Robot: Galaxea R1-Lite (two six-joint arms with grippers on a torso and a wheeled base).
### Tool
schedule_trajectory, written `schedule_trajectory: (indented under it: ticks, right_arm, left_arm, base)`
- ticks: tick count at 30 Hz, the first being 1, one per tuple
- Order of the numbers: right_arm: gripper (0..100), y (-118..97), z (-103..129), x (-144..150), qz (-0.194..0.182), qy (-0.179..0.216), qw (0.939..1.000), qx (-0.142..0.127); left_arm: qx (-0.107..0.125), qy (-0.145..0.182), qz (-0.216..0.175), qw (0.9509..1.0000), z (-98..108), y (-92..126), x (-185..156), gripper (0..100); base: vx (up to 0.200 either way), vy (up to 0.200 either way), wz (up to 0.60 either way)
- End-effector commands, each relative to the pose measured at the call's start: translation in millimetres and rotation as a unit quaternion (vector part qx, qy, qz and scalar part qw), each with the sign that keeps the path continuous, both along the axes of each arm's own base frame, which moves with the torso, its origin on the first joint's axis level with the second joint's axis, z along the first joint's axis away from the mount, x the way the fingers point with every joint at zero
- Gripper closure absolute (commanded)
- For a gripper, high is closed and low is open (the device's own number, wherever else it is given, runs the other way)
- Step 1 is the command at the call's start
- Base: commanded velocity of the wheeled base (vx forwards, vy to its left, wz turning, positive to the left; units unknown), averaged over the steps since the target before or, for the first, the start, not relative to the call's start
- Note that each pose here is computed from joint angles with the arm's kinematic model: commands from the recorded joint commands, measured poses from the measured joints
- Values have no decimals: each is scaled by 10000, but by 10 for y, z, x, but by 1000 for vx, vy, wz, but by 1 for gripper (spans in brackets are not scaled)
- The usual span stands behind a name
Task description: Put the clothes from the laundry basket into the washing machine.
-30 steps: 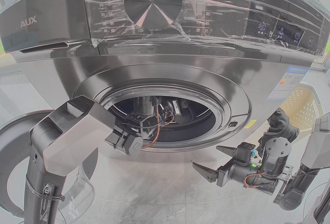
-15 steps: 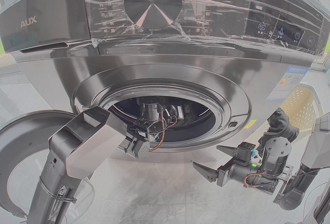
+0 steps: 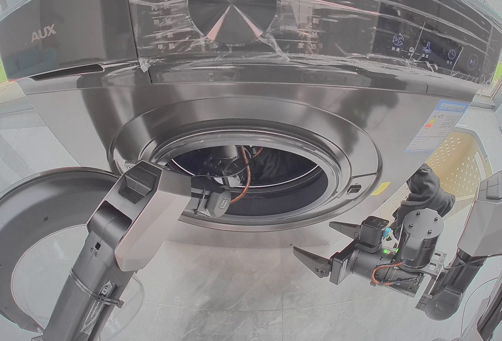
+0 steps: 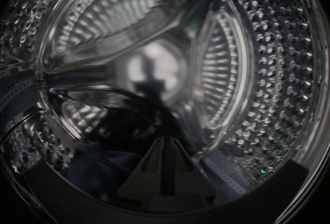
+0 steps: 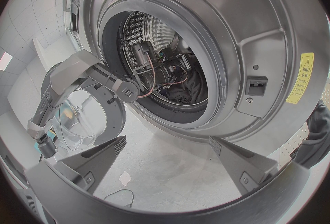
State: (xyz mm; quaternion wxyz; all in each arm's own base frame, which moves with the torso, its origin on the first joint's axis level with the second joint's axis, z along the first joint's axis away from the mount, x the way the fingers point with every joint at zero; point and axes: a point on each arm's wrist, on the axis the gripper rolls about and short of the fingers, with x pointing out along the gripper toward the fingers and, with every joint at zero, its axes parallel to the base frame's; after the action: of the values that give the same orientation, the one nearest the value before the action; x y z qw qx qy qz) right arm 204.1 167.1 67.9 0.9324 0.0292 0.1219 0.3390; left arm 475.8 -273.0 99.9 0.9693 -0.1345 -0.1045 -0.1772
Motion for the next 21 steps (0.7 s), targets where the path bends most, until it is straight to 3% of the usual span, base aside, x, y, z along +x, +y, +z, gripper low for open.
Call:
schedule_trajectory:
  ticks: [1,7,8,12,16,18,21]
  right_arm:
    - [0,-1,-4,2,1,6,10000,-1]
    - [0,-1,0,1,1,0,10000,4]
    - [0,-1,-4,2,1,6,10000,-1]
    - [0,-7,-4,7,-7,7,10000,0]
    - [0,-11,0,9,-20,-5,10000,-2]
    - [0,-15,4,11,-28,-11,10000,3]
    - [0,-22,13,14,-43,-23,10000,12]
  left_arm:
    - [26,67,171,9998,-158,81,114,100]
    - [-30,2,238,9997,-30,101,101,100]
    - [-69,-50,205,9998,51,80,69,0]
    - [21,86,100,9999,159,44,-102,0]
    - [509,668,-227,9962,190,29,-594,0]
    - [799,852,-260,9928,138,76,-759,0]
    - [1050,966,-307,9893,96,125,-932,0]
  base:
    - [0,0,0]
    - [0,0,0]
    - [0,0,0]
    - [0,0,0]
    - [0,0,0]
    - [0,0,0]
    - [0,0,0]
